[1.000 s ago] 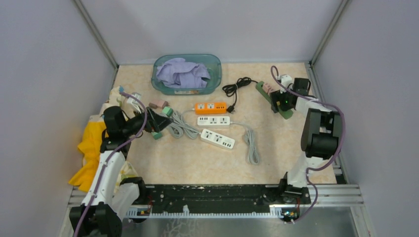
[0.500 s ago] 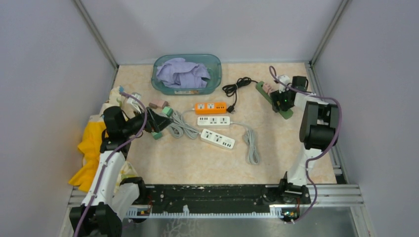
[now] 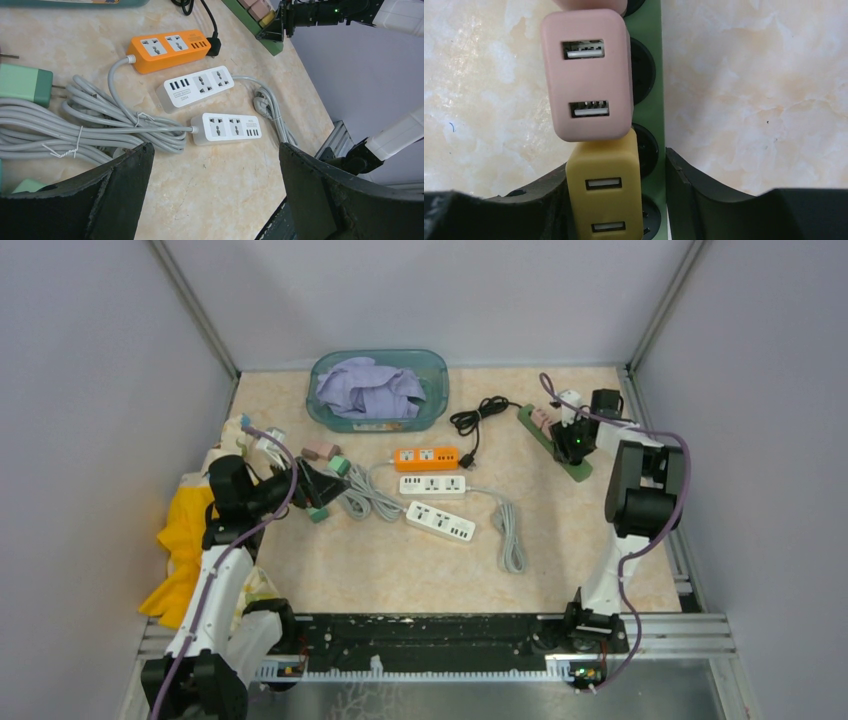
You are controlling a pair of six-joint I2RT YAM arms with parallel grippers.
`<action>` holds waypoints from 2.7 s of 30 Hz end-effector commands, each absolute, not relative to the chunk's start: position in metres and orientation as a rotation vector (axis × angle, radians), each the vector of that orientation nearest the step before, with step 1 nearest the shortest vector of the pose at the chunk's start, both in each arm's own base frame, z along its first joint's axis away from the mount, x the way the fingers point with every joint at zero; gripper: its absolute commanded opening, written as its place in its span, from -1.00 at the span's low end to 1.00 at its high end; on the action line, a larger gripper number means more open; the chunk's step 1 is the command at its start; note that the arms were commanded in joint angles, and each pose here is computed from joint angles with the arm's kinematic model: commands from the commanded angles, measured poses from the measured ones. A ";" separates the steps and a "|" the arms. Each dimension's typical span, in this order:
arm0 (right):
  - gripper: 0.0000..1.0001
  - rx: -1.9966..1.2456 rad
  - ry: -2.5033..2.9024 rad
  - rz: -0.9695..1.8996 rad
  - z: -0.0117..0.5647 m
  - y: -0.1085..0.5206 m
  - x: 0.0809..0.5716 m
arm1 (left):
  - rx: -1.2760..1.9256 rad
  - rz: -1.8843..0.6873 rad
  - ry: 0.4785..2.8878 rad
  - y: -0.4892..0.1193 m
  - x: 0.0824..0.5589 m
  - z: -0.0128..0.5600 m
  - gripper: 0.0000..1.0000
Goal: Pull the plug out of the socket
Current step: Pick up the socket from the center of the board, then place the socket at the center of the board.
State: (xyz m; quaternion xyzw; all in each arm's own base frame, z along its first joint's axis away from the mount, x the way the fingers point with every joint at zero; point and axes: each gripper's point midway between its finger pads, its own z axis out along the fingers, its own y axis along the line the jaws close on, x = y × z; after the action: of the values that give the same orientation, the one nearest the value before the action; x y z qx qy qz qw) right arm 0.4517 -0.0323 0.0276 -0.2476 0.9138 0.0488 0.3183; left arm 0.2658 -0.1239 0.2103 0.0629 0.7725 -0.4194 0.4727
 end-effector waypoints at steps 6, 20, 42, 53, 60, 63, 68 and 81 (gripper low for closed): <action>-0.72 -0.719 2.313 0.273 0.053 -0.005 0.454 | 0.191 -1.040 1.846 -0.126 0.265 0.223 1.00; -1.00 -0.654 2.094 0.519 0.134 0.028 0.436 | 0.194 -1.038 1.840 -0.125 0.264 0.224 1.00; -1.00 -1.044 2.108 0.565 0.093 0.042 0.334 | 0.207 -1.058 1.834 -0.128 0.262 0.225 1.00; -1.00 -1.389 2.035 0.556 0.051 0.053 0.298 | 0.226 -1.071 1.821 -0.130 0.260 0.227 1.00; -0.84 -1.552 2.021 0.491 0.033 0.055 0.288 | 0.233 -1.079 1.815 -0.131 0.258 0.227 0.99; -0.38 -1.550 2.038 0.479 0.032 0.052 0.286 | 0.236 -1.083 1.813 -0.131 0.258 0.228 0.99; 0.19 -1.496 2.043 0.449 0.043 0.052 0.292 | 0.240 -1.086 1.810 -0.131 0.258 0.228 0.99; 0.66 -1.464 1.908 0.378 0.121 0.059 0.302 | 0.251 -1.091 1.800 -0.133 0.256 0.231 1.00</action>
State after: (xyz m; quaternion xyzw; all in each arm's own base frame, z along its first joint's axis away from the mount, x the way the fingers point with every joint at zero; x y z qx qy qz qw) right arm 0.2932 0.0465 0.0741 -0.5518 0.7649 0.1413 0.3010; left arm 0.2589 -0.1320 0.2246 0.0869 0.7525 -0.4460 0.4767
